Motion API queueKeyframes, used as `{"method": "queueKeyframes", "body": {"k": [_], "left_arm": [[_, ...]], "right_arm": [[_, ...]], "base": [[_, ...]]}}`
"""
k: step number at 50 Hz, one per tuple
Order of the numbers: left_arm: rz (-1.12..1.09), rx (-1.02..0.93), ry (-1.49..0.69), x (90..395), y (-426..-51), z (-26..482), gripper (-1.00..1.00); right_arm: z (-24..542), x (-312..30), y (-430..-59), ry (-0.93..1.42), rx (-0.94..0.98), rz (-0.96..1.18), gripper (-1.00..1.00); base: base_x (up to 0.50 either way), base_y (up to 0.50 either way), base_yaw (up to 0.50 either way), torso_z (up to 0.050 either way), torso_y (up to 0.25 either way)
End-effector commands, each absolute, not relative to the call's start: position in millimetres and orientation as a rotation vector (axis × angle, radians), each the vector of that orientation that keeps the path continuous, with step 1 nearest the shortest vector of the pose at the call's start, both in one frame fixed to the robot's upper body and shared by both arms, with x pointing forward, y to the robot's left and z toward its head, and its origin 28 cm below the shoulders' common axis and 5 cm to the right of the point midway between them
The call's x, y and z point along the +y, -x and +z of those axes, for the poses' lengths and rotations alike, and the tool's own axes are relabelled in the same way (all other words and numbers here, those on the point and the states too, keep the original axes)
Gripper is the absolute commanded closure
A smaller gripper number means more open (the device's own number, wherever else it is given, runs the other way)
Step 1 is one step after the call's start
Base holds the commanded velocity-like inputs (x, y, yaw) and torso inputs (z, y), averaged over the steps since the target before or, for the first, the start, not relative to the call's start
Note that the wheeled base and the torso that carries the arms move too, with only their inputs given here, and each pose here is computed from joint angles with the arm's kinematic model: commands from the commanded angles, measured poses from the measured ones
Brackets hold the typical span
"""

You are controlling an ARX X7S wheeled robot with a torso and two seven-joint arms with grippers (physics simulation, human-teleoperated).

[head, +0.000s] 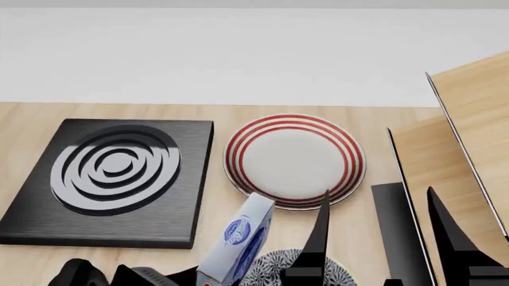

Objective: Pick up the cream cheese and put it in the bowl.

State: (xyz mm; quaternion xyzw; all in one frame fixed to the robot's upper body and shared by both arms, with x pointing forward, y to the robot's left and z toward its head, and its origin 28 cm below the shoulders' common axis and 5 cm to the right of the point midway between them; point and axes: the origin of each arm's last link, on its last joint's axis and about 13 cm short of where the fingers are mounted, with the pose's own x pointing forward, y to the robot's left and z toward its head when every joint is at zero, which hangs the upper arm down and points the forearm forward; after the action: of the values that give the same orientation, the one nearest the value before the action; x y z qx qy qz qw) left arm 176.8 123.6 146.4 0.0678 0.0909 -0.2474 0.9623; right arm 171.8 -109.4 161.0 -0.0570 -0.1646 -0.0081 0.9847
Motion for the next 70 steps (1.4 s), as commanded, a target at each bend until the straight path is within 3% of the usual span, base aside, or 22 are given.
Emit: {"method": "queueKeyframes", "body": {"k": [1, 70], "left_arm": [[-0.512, 0.176, -0.135, 121.8, -179.1, 151.8, 1.0], [-0.685, 0.329, -0.188, 102.3, -193.8, 159.3, 1.0]], "right_arm": [[162.3, -110.0, -171.5, 0.114, -0.336, -0.016, -1.0], [160.5, -110.3, -170.9, 0.111, -0.334, -0.015, -1.0]], "base": [[0.0, 0.0, 0.0, 0.0, 0.0], [0.0, 0.0, 0.0, 0.0, 0.001]]}}
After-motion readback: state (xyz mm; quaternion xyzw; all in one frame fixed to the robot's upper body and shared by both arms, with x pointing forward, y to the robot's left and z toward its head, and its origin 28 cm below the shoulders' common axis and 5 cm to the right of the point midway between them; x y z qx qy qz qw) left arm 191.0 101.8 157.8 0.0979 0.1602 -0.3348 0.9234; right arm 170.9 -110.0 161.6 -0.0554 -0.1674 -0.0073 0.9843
